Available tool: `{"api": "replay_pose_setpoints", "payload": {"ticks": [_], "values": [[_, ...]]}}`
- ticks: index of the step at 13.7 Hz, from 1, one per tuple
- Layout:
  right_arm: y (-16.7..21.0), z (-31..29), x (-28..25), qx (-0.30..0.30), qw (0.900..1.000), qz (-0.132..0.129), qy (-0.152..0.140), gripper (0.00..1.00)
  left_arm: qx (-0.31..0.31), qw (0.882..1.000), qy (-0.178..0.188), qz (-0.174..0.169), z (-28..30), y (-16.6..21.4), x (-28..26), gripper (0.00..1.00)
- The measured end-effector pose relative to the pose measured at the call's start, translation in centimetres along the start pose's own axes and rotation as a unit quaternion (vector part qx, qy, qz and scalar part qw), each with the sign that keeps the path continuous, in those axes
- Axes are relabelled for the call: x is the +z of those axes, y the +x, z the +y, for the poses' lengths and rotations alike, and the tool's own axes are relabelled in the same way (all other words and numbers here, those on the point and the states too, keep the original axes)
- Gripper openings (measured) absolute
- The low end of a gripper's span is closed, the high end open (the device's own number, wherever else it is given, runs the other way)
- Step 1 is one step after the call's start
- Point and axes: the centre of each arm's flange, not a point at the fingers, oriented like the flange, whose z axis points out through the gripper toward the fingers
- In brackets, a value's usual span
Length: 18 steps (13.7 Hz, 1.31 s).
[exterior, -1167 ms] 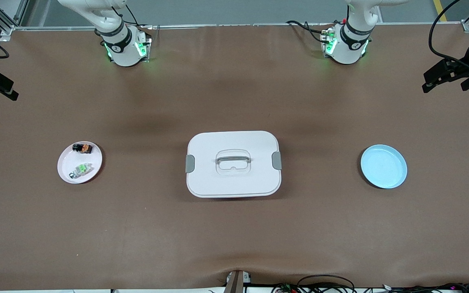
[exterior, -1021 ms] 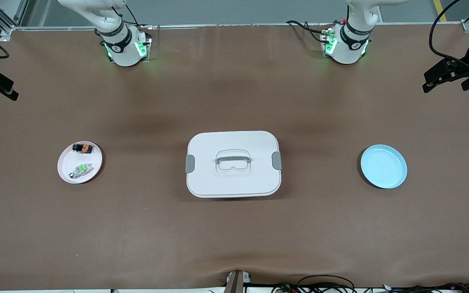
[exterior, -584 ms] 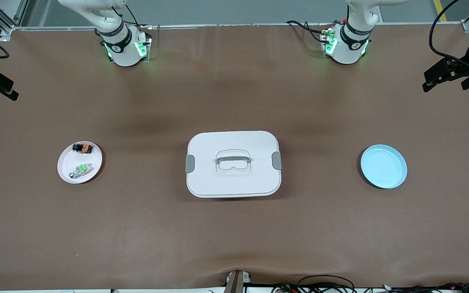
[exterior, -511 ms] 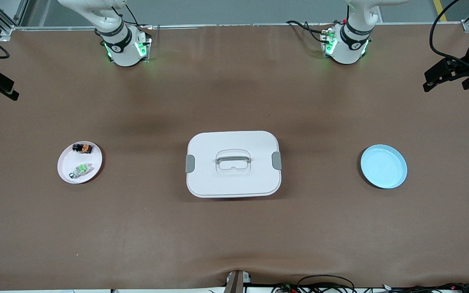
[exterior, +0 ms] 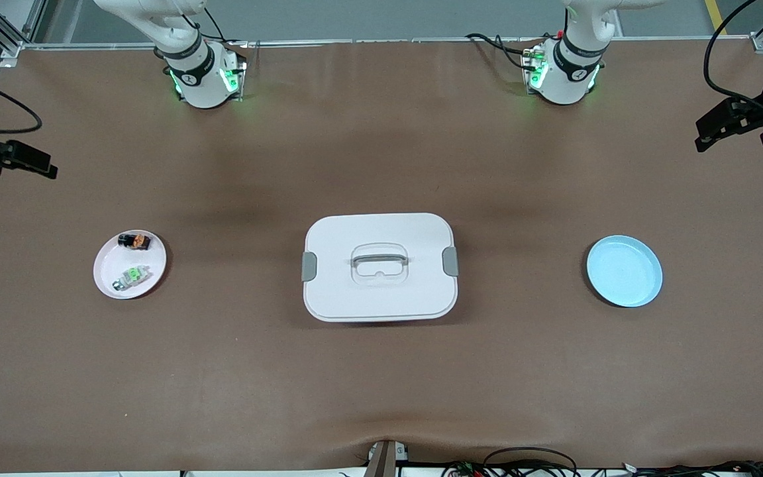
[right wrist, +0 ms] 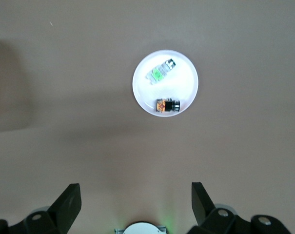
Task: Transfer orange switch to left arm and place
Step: 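Move the right gripper down over the white plate of switches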
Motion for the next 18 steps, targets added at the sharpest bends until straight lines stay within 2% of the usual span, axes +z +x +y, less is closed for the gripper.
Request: {"api": "replay_pose_setpoints", "payload": {"ticks": [2,4,8,16,18], "values": [[1.6,0.8,2.6,0.007,1.000,-0.024,0.000,1.00,0.000,1.000,0.000,-0.003,0.0,0.2,0.3,1.00],[3.2,1.6,5.0,0.014,0.999,-0.036,0.000,1.00,0.000,1.000,0.000,-0.005,0.0,0.3,0.4,1.00],[5.2,3.3,9.1,0.025,1.000,-0.013,-0.009,1.00,0.000,1.000,0.000,-0.010,0.0,0.3,0.7,1.00],[5.4,4.3,17.6,0.030,0.999,0.009,-0.009,1.00,0.000,1.000,0.001,-0.013,0.0,0.5,1.0,1.00],[5.2,4.5,19.5,0.031,0.999,0.021,-0.009,1.00,0.000,1.000,0.001,-0.014,0.0,0.5,1.0,1.00]]}}
